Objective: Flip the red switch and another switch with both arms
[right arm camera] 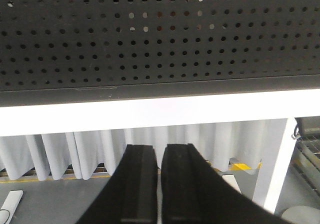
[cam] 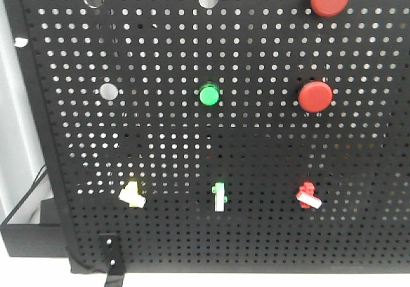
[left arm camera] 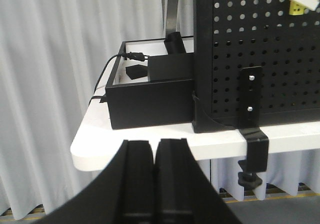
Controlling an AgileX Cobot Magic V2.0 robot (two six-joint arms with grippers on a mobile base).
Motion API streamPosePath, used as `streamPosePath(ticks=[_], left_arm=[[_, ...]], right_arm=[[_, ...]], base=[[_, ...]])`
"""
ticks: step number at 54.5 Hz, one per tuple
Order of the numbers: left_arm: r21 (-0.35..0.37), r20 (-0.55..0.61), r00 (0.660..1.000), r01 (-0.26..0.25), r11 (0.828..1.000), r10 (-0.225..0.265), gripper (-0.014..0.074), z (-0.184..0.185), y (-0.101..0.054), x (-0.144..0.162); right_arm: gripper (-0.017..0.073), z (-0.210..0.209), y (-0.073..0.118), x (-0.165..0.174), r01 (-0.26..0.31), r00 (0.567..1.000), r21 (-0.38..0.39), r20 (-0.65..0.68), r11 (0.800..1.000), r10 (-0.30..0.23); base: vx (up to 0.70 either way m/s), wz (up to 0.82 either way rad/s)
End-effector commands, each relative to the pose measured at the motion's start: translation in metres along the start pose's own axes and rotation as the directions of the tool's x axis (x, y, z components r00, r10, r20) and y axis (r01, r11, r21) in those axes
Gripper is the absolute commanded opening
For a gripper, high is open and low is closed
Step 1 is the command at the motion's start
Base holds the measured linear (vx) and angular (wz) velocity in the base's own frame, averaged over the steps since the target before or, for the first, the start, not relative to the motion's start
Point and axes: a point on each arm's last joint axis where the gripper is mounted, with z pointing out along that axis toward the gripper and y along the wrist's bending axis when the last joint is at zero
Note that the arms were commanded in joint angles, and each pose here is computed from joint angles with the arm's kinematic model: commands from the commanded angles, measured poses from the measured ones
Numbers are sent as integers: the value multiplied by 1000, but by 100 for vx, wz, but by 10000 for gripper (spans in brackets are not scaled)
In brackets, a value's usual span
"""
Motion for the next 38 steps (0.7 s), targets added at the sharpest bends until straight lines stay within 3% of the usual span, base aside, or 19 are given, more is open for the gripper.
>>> streamPosePath(ticks=[1,22,24,28,30,34,38], left_arm=[[-4,85,996,11,1000,-11,3,-1,0,-2],[-4,85,996,11,1000,-11,3,-1,0,-2],[-4,85,996,11,1000,-11,3,-1,0,-2],[-4,85,996,11,1000,-11,3,-1,0,-2],[-4,85,996,11,1000,-11,3,-1,0,-2],[-5,85,996,5,1000,-4,3,-1,0,-2],[-5,85,996,5,1000,-4,3,-1,0,-2]], right_arm=[[155,-1,0,-6,14,996,-2,88,1000,-14],[155,-1,0,-7,17,996,-2,89,1000,-17],[155,-1,0,-7,43,995,2,90,999,-43],[155,-1,-1,-7,194,977,30,88,981,-196],[155,-1,-1,-8,219,970,36,95,975,-222],[155,-1,-1,-12,191,971,34,143,981,-193],[155,-2,1,-18,75,973,7,217,997,-75]], base=[[10,-1],[5,-1],[0,0],[0,0],[0,1],[0,1],[0,0]])
